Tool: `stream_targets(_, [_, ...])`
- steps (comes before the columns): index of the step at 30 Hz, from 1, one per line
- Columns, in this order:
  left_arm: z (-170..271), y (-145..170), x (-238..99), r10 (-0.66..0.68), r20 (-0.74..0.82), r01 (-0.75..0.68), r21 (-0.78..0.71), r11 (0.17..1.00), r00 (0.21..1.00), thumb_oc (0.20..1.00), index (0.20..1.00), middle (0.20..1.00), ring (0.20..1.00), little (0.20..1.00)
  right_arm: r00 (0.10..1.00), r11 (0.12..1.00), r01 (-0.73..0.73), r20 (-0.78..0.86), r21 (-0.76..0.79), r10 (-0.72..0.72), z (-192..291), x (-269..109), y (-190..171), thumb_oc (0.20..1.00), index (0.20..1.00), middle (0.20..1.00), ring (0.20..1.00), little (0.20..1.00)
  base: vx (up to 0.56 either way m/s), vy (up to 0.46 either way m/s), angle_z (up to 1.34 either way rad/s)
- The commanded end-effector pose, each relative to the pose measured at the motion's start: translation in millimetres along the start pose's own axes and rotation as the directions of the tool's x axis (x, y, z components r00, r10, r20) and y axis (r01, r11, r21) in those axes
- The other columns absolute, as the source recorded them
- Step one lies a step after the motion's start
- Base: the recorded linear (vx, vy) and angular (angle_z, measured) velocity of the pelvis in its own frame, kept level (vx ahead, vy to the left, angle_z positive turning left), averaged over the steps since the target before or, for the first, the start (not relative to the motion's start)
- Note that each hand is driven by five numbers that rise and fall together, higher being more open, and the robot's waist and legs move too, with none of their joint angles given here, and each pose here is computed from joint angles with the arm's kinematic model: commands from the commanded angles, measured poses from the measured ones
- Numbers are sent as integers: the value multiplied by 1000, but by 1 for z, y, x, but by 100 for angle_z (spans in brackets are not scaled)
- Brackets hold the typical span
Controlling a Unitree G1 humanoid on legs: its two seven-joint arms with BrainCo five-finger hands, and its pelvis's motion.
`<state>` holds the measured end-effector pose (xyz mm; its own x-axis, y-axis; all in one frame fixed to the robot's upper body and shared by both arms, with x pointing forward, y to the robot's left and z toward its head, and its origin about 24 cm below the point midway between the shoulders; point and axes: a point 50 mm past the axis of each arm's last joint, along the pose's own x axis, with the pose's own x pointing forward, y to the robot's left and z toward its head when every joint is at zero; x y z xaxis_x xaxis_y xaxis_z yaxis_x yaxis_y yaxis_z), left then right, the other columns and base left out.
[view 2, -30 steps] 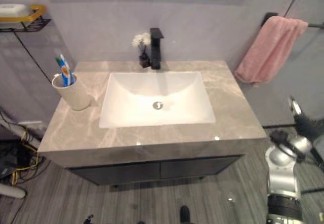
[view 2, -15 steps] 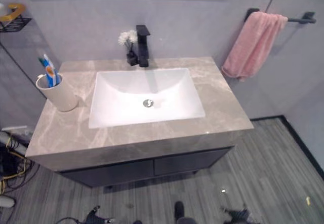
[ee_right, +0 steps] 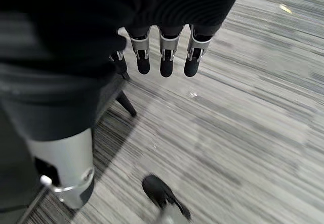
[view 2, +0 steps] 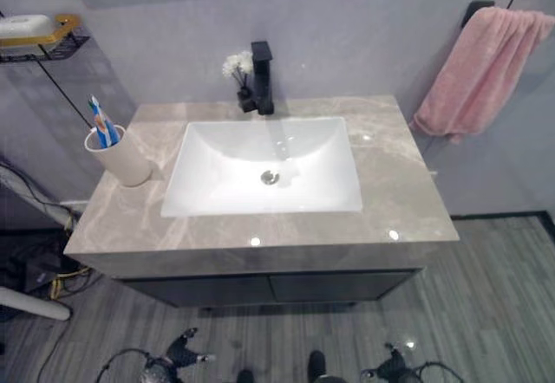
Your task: Put brush and paste in cup on sink, flatten towel.
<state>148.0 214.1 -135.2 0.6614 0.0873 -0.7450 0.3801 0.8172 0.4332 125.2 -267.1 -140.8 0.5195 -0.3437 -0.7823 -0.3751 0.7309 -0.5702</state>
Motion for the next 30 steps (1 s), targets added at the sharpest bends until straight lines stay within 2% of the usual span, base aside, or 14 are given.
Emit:
stream_targets(1, [9,29,-2,23,95,-25,18,1000,995,1000,1000,1000,1000,1000,1000,996,14,-23,-84,-16,-6,3,-15,1000,1000,1000,1000,1000,7,-25,33])
stream_targets(8, [30,63,-12,-16,229,-19,148,989,973,1000,1000,1000,1000,1000,988,998,51,-143,-28,-54,-36,-1,-30,1000,1000,1000,1000,1000,71,95,19])
stream_targets(11, [27,61,-15,-25,228,-10,151,988,973,1000,1000,1000,1000,1000,986,998,41,-157,-43,-48,-39,-2,-31,1000,1000,1000,1000,1000,97,157,-6])
stream_targets(21, [24,90,-47,-22,300,-32,175,984,954,1000,1000,1000,1000,1000,991,998,-54,-123,-8,53,-29,-4,-2,1000,1000,1000,1000,1000,92,117,-22])
stream_targets(23, [32,103,-58,-37,342,-31,193,981,939,1000,1000,1000,1000,1000,989,998,-68,-128,4,68,-31,-5,2,1000,1000,1000,1000,1000,60,70,1])
stream_targets(27, [70,142,-104,-181,447,80,236,968,876,1000,1000,1000,1000,1000,976,989,-143,-169,-25,137,-41,-9,10,1000,1000,1000,1000,1000,56,55,7])
stream_targets(28, [78,147,-114,-197,479,102,218,971,855,1000,1000,1000,1000,1000,972,986,-165,-178,-34,156,-43,-10,14,1000,1000,1000,1000,1000,44,11,3])
stream_targets(29, [96,152,-129,-234,549,128,225,966,802,1000,1000,1000,1000,1000,961,979,-201,-202,-44,188,-47,-13,20,1000,1000,1000,1000,1000,0,0,0])
stream_targets(30, [104,154,-137,-238,598,149,195,969,765,862,862,862,862,862,960,977,-208,-201,-48,195,-48,-14,22,1000,1000,1000,1000,1000,14,-8,16])
